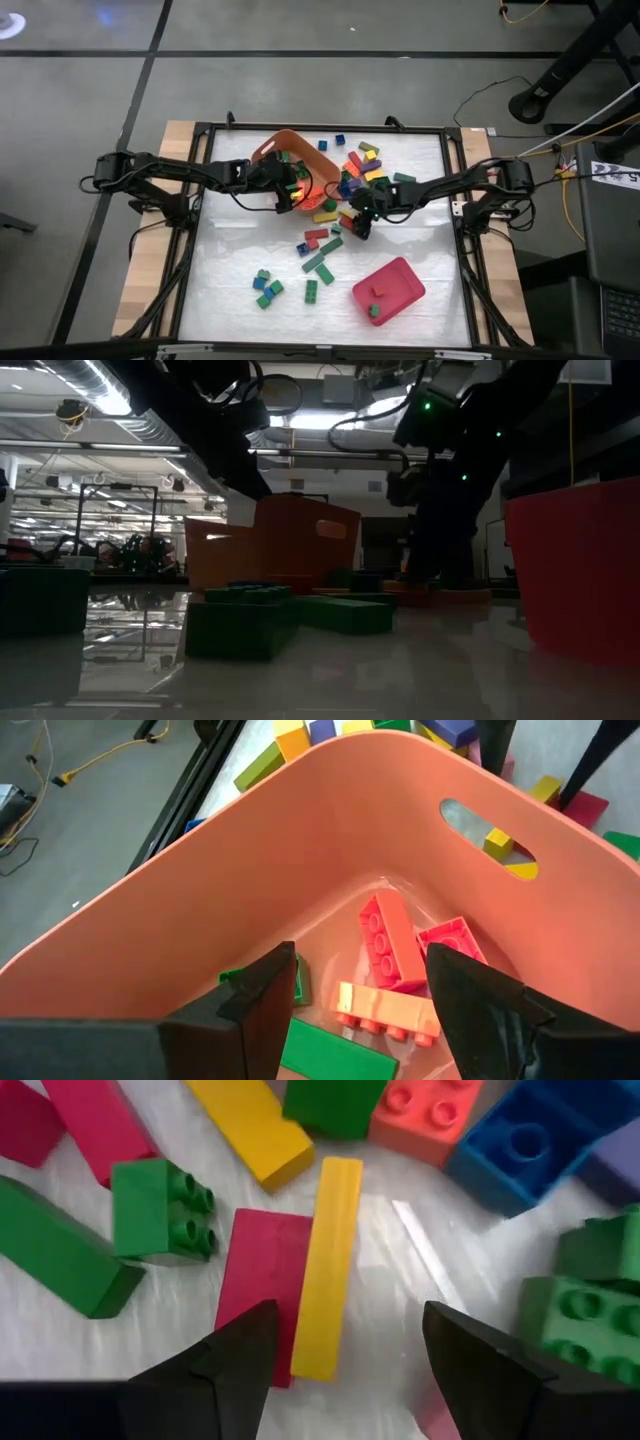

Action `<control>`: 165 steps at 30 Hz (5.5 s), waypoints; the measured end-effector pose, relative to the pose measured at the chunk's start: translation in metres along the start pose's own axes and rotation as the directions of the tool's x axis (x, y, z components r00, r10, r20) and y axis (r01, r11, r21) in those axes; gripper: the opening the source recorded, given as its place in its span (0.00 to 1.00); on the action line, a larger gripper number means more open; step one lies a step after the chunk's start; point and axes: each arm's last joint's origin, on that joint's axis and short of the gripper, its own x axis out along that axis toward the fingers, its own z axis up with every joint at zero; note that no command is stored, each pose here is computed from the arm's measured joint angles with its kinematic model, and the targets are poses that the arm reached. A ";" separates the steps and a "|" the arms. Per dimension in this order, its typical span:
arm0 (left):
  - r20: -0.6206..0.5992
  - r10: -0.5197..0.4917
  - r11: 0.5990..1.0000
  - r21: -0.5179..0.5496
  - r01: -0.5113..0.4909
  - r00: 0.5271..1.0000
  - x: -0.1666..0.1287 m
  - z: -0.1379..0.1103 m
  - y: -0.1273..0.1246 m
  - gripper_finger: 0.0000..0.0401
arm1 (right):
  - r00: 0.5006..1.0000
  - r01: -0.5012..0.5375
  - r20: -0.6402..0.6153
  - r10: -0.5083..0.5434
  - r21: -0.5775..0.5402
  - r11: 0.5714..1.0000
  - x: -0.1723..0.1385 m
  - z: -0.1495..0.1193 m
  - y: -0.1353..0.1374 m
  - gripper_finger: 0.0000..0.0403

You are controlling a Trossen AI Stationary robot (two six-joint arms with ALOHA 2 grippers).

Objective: Sort blocks by size
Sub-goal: Put the large yellow block into the orange bin, then put the small green game piece into the red bin

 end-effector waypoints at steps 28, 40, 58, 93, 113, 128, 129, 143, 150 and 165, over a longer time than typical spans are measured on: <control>0.000 0.000 1.000 -0.008 0.000 1.000 0.000 0.000 0.000 0.52 | 0.998 -0.061 0.005 0.061 -0.006 0.998 0.006 0.007 0.004 0.11; 0.000 0.000 1.000 -0.018 0.000 1.000 0.000 0.000 0.000 0.52 | 0.998 -0.066 -0.006 0.066 -0.058 0.996 -0.017 0.040 0.017 0.15; 0.001 -0.001 0.999 -0.041 0.001 1.000 0.000 0.000 0.000 0.52 | 0.970 0.143 0.235 -0.067 -0.321 0.936 -0.076 0.112 0.036 0.13; 0.183 -0.309 0.949 0.000 0.314 0.933 -0.078 0.014 -0.051 0.52 | 0.928 0.205 0.362 -0.091 -0.292 0.934 -0.047 0.142 -0.001 0.44; -0.092 -0.582 0.813 -0.110 0.572 0.808 -0.097 -0.049 -0.132 0.52 | 0.935 0.108 0.354 0.016 -0.327 0.939 -0.065 0.141 0.002 0.45; -0.211 -0.564 0.823 -0.065 0.564 0.798 -0.075 -0.069 -0.164 0.52 | 0.938 0.098 0.346 0.021 -0.323 0.941 -0.100 0.134 -0.001 0.45; -0.224 -0.560 0.825 -0.060 0.562 0.798 -0.073 -0.072 -0.166 0.52 | 0.937 0.098 0.348 0.022 -0.323 0.941 -0.101 0.134 -0.001 0.45; -0.272 -0.541 0.833 -0.043 0.551 0.796 -0.063 -0.081 -0.175 0.52 | 0.937 0.098 0.348 0.022 -0.323 0.941 -0.103 0.134 -0.001 0.45; -0.274 -0.540 0.833 -0.037 0.552 0.796 -0.063 -0.081 -0.176 0.45 | 0.939 0.098 0.344 0.021 -0.323 0.941 -0.103 0.133 -0.001 0.45; -0.270 -0.557 0.822 -0.041 0.568 0.786 -0.063 -0.080 -0.176 0.19 | 0.949 0.096 0.315 0.012 -0.326 0.940 -0.104 0.130 -0.002 0.45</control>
